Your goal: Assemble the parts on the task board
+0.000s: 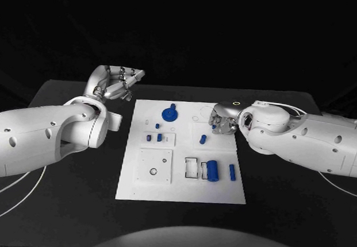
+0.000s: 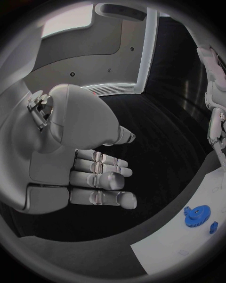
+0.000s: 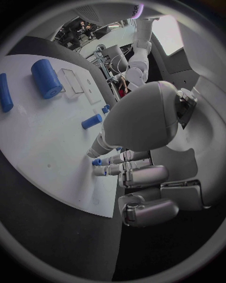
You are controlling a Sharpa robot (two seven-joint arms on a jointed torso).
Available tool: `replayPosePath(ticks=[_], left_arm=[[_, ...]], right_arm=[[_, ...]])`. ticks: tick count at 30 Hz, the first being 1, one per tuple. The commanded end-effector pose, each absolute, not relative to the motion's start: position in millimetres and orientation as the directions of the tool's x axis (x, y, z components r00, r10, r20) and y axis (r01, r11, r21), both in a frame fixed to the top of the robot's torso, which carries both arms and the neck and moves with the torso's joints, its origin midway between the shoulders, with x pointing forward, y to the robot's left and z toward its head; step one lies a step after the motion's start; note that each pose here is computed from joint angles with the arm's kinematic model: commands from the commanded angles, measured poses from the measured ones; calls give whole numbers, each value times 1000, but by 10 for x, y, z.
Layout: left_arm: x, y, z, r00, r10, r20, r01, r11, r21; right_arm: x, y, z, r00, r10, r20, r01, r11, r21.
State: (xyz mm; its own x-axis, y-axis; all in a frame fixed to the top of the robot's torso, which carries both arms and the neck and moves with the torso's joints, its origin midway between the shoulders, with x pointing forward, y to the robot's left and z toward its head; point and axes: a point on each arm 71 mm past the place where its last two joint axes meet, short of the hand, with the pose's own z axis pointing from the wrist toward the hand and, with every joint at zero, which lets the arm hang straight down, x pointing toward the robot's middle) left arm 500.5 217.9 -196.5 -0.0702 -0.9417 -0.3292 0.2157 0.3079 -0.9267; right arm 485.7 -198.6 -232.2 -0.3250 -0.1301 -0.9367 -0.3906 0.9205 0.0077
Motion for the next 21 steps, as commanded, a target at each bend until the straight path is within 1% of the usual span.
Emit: replayPosePath(ticks=[1, 21], left_arm=[[5003, 2166, -1958, -78, -943, -323, 220, 300, -928], [5009, 2168, -1961, -79, -943, -323, 218, 300, -929]], right_arm=[[4853, -2009, -2377, -347, -175, -921, -378, 925, -34], [4846, -1992, -2385, -339, -178, -924, -369, 928, -43]])
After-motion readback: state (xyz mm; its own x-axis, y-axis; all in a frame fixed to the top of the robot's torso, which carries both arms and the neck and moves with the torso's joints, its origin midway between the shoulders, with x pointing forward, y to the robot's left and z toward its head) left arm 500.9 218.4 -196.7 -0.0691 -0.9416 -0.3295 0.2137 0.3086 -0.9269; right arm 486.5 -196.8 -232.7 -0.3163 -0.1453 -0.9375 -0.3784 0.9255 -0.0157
